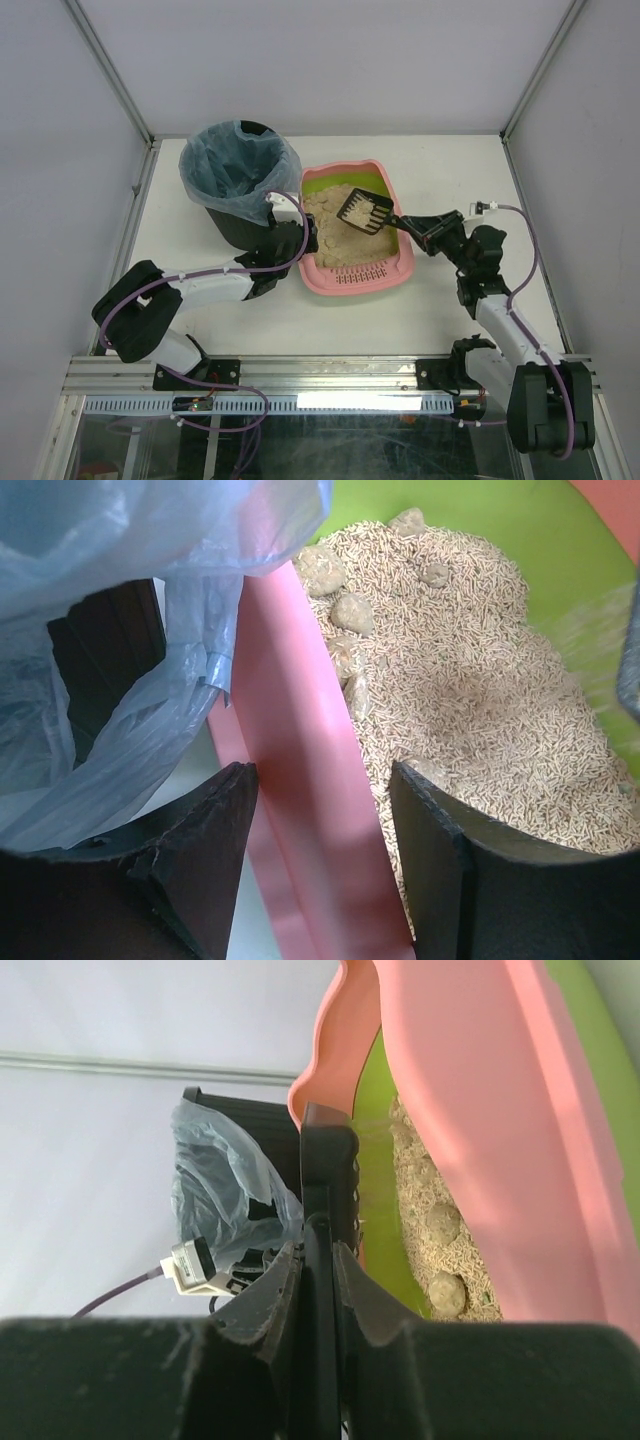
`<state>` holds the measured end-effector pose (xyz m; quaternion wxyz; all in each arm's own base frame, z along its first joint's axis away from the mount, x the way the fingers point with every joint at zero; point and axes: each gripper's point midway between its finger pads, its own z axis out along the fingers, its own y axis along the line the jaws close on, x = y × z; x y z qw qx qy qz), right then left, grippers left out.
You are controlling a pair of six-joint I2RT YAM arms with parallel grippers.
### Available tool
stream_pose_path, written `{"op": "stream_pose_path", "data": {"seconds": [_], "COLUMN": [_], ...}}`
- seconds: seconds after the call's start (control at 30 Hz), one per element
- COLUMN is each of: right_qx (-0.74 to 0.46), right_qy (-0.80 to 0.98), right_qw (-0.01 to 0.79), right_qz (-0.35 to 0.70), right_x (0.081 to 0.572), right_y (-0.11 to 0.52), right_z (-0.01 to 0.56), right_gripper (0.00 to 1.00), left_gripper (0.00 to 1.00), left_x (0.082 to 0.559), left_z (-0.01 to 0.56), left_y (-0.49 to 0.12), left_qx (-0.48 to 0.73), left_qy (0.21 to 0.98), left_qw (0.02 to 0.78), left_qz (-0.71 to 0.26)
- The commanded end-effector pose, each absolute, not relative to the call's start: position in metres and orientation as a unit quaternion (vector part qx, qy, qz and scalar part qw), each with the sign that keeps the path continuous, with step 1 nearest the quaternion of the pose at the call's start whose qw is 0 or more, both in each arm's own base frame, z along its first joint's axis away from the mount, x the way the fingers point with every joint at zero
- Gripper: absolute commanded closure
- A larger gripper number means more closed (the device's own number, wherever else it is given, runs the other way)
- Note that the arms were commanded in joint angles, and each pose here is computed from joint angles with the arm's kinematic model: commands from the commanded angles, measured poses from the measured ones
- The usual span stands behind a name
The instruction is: Clean the litter box
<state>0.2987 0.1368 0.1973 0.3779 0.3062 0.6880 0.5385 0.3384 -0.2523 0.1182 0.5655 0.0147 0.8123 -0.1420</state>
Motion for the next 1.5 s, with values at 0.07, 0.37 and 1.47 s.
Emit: {"op": "stream_pose_path", "data": {"seconds": [0.07, 0.37, 1.47], "right_qx": [0.32, 0.283, 0.211], "right_qy": [0.653, 0.663, 0.702], "right_qw": [0.397, 0.417, 0.388], "right_qz": [0.561, 0.554, 0.558], "right_x": [0.308, 0.311, 0.312], "right_y": [0.129, 0.127, 0.16], "right_z": [0.216, 0.238, 0.27], "right_gripper": [1.0, 1.0, 1.0], "left_gripper": [0.43, 0.43, 0.42], "left_x": [0.346, 0.345, 0.345], "left_z": [0.139, 0.138, 0.138], "left_y": [-0.262, -0.265, -0.268], "left_qx": [0.012, 0.017, 0.02], "left_qy": [0.796, 0.796, 0.796], "left_qw": [0.584, 0.583, 0.582], "left_qz": [-0.158, -0.16, -0.164]}}
